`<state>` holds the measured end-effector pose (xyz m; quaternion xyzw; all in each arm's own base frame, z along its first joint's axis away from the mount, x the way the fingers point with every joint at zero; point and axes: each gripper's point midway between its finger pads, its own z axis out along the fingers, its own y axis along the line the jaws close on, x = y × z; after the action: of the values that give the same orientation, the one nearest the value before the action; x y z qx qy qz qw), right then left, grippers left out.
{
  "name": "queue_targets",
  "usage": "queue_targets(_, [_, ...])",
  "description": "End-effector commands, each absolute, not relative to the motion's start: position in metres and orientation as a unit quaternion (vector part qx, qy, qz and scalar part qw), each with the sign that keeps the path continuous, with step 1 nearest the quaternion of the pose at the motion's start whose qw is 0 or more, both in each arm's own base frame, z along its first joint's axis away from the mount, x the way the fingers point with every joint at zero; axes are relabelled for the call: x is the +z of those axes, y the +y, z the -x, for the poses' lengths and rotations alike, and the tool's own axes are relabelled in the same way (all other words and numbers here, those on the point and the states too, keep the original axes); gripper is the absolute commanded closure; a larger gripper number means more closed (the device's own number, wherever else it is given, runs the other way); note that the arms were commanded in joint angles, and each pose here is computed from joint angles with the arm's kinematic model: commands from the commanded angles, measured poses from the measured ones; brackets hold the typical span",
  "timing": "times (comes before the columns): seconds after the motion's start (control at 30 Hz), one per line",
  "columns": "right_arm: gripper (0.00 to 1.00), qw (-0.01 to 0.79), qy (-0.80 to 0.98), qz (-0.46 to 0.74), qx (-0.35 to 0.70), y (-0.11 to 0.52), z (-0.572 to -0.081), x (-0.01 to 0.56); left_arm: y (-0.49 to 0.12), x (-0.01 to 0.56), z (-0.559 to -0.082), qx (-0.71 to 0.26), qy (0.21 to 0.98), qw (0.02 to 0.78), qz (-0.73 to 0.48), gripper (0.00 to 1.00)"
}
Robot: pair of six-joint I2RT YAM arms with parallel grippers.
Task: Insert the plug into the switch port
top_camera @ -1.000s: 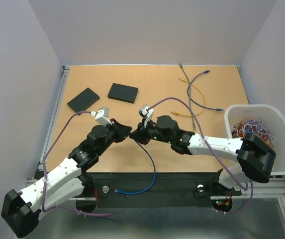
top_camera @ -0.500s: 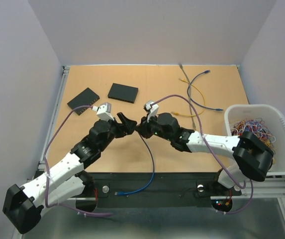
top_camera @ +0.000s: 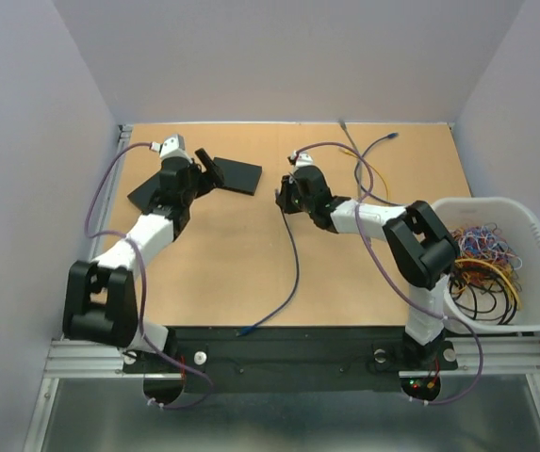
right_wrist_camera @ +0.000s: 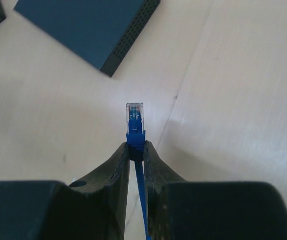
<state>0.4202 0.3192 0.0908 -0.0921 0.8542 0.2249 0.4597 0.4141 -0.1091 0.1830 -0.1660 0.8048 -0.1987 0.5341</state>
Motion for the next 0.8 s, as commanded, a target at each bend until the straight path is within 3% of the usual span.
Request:
queue_targets(0.0, [1.00, 0.455, 0.863, 0.046, 0.216, 0.313, -0.464, 0.082, -0.103, 0.218, -0.475, -0.212, 0.771, 0.585, 0.135, 0.15])
queue_targets(0.2, [1.00, 0.452, 0.871, 0.021, 0.194, 0.315, -0.516, 0.061, -0.093, 0.160, -0.551, -0.210, 0.803, 0.540, 0.136, 0.18])
queue_targets(0.4, [1.00, 0.445, 0.874, 0.008, 0.194, 0.327, -0.550, 0.045, -0.091, 0.137, -0.590, -0.206, 0.820, 0.519, 0.128, 0.19])
queue_targets(0.6, [1.00, 0.429, 0.872, 0.007, 0.237, 0.352, -0.562, 0.037, -0.107, 0.100, -0.596, -0.236, 0.838, 0.478, 0.119, 0.20])
queue_targets(0.77, [0.99, 0.416, 0.867, 0.011, 0.274, 0.370, -0.560, 0.042, -0.123, 0.086, -0.573, -0.268, 0.842, 0.454, 0.115, 0.21])
